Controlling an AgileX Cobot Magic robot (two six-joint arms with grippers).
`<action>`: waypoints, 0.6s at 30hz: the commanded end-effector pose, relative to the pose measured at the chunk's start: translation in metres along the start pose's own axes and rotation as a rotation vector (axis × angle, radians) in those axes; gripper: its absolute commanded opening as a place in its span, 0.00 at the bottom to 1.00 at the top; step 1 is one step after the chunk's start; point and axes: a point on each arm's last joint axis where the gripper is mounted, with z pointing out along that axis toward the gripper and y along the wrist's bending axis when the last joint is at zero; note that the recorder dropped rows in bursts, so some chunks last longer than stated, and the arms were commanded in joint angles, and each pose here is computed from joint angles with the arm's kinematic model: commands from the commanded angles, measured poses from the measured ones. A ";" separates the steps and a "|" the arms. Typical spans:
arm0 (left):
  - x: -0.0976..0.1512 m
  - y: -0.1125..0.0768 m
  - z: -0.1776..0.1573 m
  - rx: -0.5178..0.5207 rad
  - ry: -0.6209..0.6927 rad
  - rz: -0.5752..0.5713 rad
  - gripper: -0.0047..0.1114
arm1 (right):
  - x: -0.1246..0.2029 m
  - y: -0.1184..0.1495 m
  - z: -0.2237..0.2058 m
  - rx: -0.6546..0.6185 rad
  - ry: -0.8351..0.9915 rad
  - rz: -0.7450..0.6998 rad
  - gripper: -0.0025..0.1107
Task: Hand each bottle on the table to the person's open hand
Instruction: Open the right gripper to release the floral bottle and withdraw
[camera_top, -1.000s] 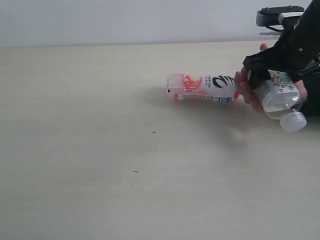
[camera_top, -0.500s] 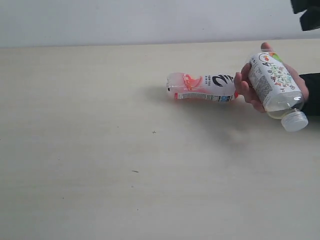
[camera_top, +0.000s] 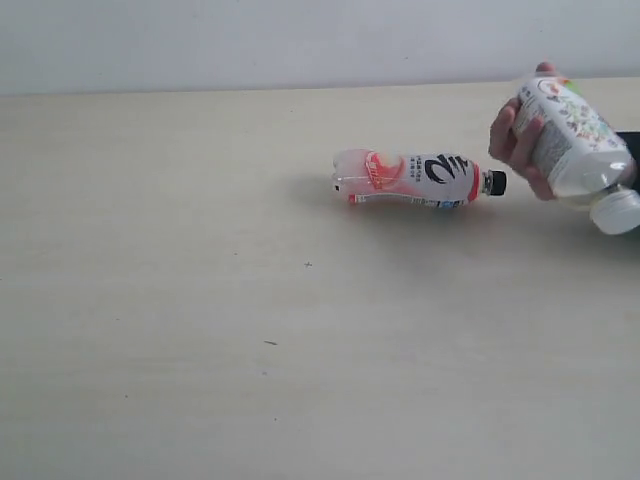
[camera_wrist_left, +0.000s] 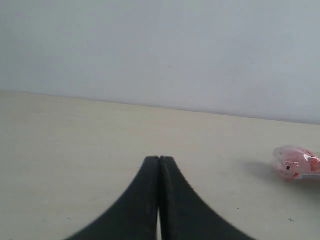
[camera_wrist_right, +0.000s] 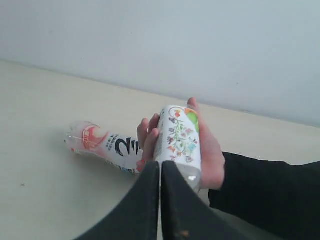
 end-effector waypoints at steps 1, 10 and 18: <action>0.000 0.000 0.000 -0.001 -0.007 -0.008 0.04 | 0.009 0.000 -0.004 0.023 -0.081 0.036 0.03; 0.000 0.000 0.000 -0.001 -0.007 -0.007 0.04 | 0.009 0.000 -0.005 0.029 -0.099 0.034 0.03; 0.000 0.000 0.000 -0.001 -0.007 -0.007 0.04 | 0.009 -0.001 -0.005 0.032 -0.112 0.034 0.03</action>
